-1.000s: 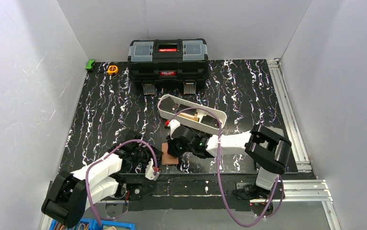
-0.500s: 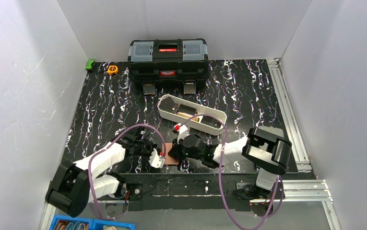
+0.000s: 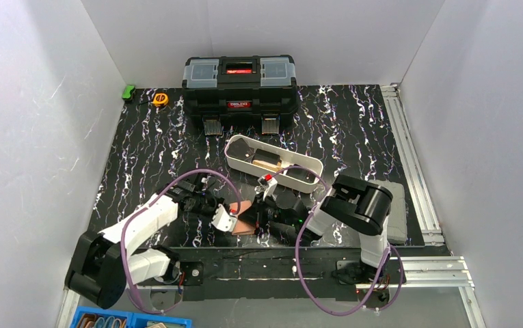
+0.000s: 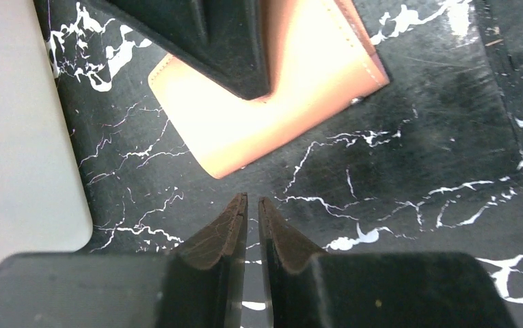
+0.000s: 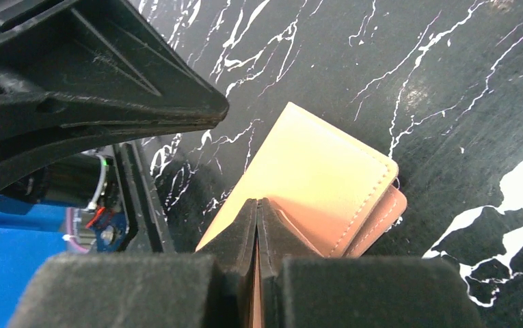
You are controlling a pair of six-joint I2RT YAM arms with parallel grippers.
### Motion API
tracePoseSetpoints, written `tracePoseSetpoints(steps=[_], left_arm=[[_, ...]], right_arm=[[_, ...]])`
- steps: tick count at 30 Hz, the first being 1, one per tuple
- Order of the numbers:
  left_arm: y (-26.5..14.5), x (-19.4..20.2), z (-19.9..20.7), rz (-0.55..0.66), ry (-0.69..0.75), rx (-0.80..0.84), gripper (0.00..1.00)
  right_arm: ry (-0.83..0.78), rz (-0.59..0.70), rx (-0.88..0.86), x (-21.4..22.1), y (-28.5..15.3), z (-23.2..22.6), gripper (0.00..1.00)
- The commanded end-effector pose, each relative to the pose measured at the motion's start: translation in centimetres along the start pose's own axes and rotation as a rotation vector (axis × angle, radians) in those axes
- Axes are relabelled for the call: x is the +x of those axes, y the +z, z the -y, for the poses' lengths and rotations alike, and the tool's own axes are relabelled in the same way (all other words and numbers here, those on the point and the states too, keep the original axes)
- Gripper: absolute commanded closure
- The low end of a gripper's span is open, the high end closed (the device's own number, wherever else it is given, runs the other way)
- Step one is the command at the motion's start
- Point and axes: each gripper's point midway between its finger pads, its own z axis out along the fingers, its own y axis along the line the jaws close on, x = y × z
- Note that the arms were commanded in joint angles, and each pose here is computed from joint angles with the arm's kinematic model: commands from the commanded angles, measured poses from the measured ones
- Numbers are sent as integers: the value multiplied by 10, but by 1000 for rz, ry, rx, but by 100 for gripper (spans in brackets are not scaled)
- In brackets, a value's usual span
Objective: Put the credit cards into the card holder
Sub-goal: Close the card holder at the center of the board.
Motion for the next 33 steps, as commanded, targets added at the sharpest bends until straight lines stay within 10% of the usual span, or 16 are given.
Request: tracePoseSetpoints(steps=[1, 23, 33], left_arm=[[-14, -11, 11, 4, 50, 36, 88], [-75, -26, 5, -75, -228, 60, 85], [-98, -43, -24, -39, -573, 2, 56]], right_arm=[[79, -265, 237, 83, -36, 80, 94], [115, -485, 380, 98, -27, 102, 76], [-33, -312, 304, 17, -36, 53, 51]])
